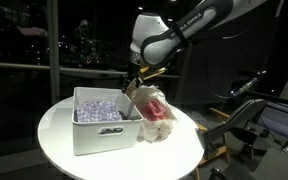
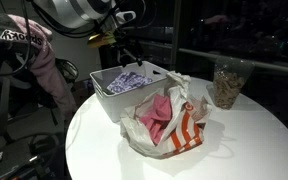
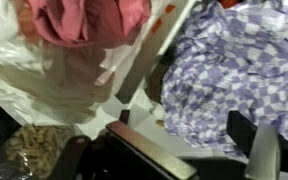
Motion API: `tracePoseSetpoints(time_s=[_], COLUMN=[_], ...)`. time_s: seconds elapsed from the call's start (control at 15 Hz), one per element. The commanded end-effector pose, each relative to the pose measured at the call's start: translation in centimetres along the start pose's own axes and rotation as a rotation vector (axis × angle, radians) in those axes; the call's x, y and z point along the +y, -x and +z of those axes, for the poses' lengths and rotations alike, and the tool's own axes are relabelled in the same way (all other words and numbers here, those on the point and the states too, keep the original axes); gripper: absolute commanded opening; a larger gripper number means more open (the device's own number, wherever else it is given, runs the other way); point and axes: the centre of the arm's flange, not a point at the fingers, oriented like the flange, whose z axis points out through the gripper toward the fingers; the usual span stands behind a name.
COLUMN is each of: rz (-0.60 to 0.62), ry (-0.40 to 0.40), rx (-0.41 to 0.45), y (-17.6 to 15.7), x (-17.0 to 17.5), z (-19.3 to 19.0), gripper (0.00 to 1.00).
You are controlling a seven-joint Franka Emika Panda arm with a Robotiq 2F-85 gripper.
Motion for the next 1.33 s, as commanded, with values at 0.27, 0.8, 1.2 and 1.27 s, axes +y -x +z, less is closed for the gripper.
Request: tracePoseSetpoints(time_s=[0.27,0.8,1.2,1.27], rz=[-0.169,-0.253,-0.322,-0.331], ry=[-0.214,-0.306,-0.283,-0.286], rx=[0.035,-0.039,-0.083,-0.087], y=[-6.5,-7.8,-6.8,-6.6], x=[-8.1,-9.2,-9.1,-8.9], z=[2.7,10.8,15.5,15.8], gripper=[1.0,1.0,1.0,1.0])
